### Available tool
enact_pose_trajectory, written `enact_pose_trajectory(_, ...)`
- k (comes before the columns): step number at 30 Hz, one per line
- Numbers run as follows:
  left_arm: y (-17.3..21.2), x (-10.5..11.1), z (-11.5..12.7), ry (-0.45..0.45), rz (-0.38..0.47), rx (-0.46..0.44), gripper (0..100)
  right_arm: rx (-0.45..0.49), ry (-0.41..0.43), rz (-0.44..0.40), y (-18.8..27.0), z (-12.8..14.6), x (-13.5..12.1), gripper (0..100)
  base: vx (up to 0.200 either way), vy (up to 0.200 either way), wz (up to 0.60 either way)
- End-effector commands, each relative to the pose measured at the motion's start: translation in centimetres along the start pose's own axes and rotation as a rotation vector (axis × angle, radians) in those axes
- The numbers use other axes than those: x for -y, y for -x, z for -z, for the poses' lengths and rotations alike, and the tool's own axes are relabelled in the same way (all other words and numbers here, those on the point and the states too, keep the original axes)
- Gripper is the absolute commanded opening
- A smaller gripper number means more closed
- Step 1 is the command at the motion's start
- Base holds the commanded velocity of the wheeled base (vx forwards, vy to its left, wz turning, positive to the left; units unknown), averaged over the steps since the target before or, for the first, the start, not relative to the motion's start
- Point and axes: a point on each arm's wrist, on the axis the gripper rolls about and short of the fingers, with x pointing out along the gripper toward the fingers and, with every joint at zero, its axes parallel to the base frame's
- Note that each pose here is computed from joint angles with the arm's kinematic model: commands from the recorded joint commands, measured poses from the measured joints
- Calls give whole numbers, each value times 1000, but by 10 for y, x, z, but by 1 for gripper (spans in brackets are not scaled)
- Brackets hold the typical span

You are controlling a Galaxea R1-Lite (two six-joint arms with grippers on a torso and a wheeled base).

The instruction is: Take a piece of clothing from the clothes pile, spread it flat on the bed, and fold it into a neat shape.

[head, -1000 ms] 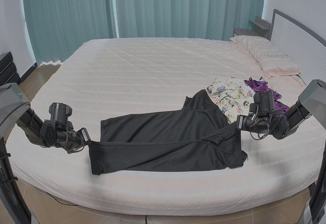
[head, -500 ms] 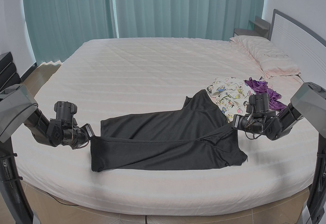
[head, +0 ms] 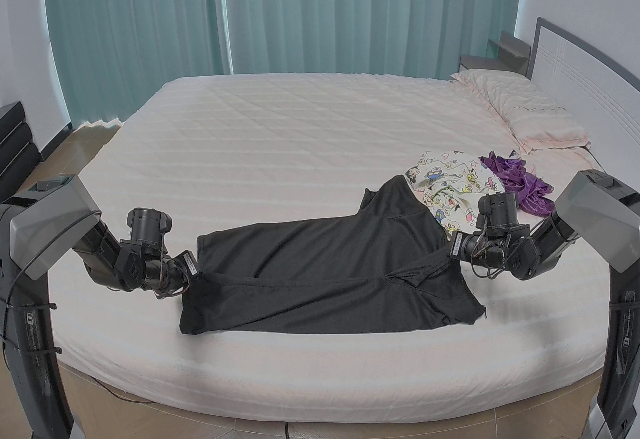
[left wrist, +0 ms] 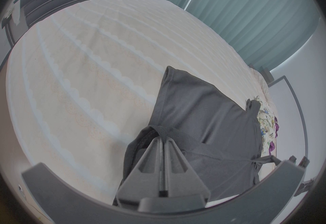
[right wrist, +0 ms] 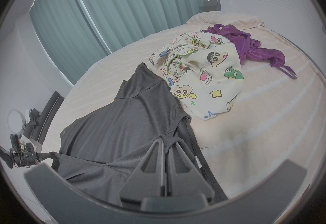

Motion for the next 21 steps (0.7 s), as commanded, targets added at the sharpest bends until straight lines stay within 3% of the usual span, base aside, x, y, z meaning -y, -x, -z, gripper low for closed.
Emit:
enact_pose_trajectory(1,-7,1,0,13,-9,3,0,-9,-14,6,-10,6,3,100,0,0,0)
enact_pose_trajectory(2,-8,1,1,14,-11,2,100,-11,-16,5,-11,6,3,100,0,0,0)
enact_pose_trajectory(5,-9,1,0,24,-17,8,100,-13,-34,5,-12,7,3,100,0,0,0)
enact_pose_trajectory(13,5,-10,-14,85,-15,34,100,87,-190,-7,8,-20,13,100,0,0,0)
enact_pose_trajectory(19,51,-10,-12,126,29,22,100,83,-405,-22,50,-22,9,100,0,0,0)
enact_pose_trajectory(20,51,-10,-12,126,29,22,100,83,-405,-22,50,-22,9,100,0,0,0)
enact_pose_trajectory(21,72,-9,-7,158,68,5,100,61,-490,-39,67,-15,3,100,0,0,0)
